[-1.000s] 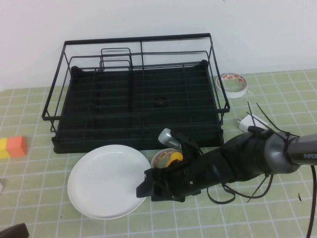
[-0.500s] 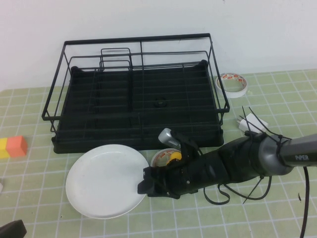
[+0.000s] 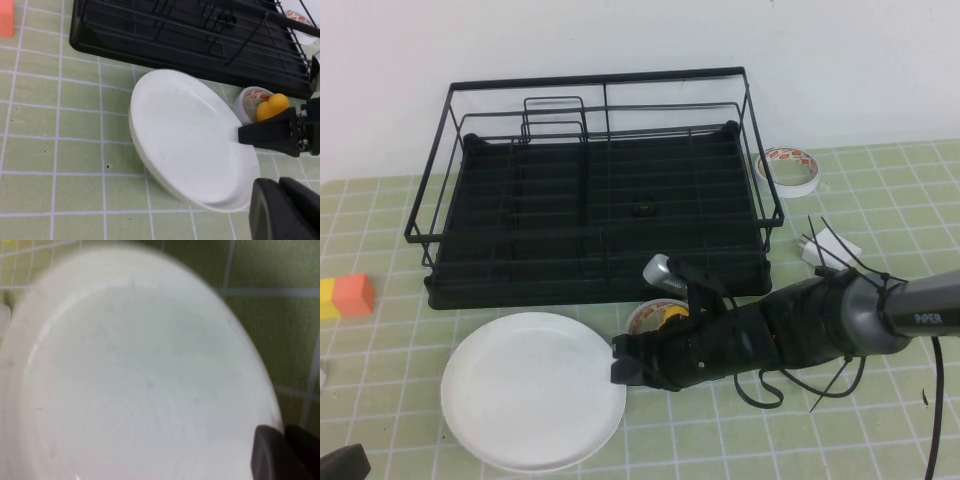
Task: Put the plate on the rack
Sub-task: Pick up the plate from the table, then hand over the plate
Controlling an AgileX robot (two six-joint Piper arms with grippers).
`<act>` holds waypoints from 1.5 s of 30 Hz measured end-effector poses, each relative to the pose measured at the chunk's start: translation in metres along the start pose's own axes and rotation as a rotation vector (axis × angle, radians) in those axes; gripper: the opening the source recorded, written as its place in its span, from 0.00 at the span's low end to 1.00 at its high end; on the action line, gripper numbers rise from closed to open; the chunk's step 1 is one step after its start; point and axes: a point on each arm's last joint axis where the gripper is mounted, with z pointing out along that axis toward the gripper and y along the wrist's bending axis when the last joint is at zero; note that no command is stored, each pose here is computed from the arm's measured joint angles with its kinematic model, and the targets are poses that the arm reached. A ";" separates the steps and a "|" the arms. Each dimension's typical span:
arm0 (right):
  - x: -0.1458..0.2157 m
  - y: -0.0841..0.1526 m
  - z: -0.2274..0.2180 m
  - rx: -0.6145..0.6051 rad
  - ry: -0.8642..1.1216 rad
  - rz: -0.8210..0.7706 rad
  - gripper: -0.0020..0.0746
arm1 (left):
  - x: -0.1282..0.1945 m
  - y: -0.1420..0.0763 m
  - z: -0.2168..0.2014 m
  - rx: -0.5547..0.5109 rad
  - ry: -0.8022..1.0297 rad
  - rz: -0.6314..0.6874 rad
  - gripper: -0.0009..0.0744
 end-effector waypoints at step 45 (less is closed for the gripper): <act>0.014 0.121 -0.067 -0.500 -0.036 -0.784 0.19 | -0.002 0.010 0.000 -0.101 -0.051 -0.136 0.15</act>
